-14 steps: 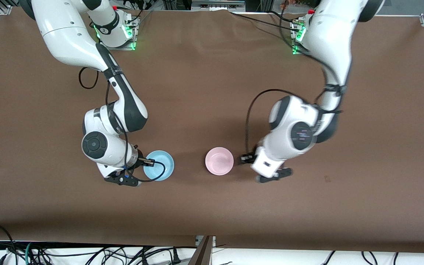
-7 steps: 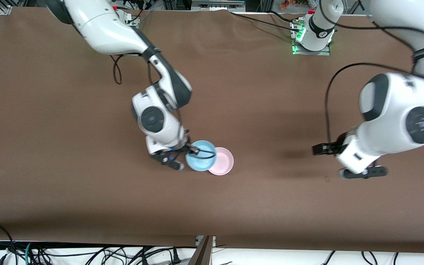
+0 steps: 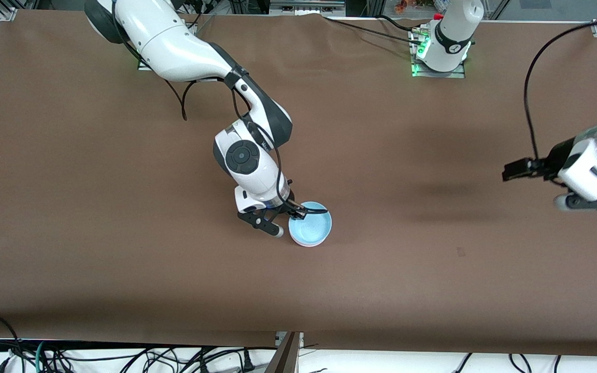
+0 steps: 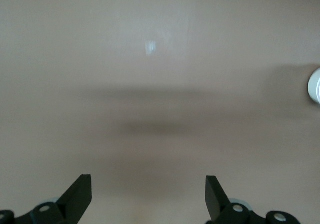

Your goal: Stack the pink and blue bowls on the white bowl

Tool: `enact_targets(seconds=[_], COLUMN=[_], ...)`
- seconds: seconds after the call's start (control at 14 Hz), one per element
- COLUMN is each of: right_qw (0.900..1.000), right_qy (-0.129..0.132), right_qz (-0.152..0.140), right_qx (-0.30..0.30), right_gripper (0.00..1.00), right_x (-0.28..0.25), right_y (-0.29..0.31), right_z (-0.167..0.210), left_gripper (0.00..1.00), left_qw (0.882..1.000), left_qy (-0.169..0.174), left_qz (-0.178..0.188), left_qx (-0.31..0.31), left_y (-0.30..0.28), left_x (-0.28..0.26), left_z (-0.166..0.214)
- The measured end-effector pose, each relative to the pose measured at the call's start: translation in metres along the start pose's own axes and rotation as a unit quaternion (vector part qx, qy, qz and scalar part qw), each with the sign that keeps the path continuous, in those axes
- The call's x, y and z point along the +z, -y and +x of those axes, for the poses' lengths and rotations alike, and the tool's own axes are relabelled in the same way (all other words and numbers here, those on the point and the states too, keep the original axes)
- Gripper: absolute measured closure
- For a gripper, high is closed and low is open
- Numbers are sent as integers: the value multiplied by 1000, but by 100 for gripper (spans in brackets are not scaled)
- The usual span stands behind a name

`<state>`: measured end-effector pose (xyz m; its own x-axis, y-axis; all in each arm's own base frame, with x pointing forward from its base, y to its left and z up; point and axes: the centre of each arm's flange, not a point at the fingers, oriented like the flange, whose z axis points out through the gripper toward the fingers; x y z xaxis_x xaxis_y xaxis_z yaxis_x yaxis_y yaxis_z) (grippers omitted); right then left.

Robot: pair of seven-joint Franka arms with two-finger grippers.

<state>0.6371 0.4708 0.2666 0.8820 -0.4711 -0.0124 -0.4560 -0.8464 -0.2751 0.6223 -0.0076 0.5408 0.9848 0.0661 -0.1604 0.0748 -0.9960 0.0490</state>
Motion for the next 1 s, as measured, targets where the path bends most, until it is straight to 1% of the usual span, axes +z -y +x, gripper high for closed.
enact_targets(seconds=[0.14, 0.29, 0.43, 0.57, 1.0], right_qw=[1000, 1000, 1000, 999, 999], right_qy=[1, 0, -7, -13, -15], right_qz=[-1, -5, -12, -18, -21], right_qx=[-2, -8, -18, -24, -29], right_gripper=[97, 97, 97, 97, 97], right_x=[9, 18, 24, 26, 29], right_y=[-1, -1, -3, -5, -8], right_z=[-4, -9, -11, -9, -3], left_gripper=[0, 0, 0, 0, 0], left_qw=[1000, 999, 999, 999, 999], left_qy=[12, 17, 23, 30, 32], left_qz=[8, 21, 23, 23, 23], left_qx=[10, 29, 38, 37, 34], left_y=[2, -13, -23, -20, -15], left_x=[-9, -10, -4, 3, 6], left_z=[-14, -21, -22, -19, -17])
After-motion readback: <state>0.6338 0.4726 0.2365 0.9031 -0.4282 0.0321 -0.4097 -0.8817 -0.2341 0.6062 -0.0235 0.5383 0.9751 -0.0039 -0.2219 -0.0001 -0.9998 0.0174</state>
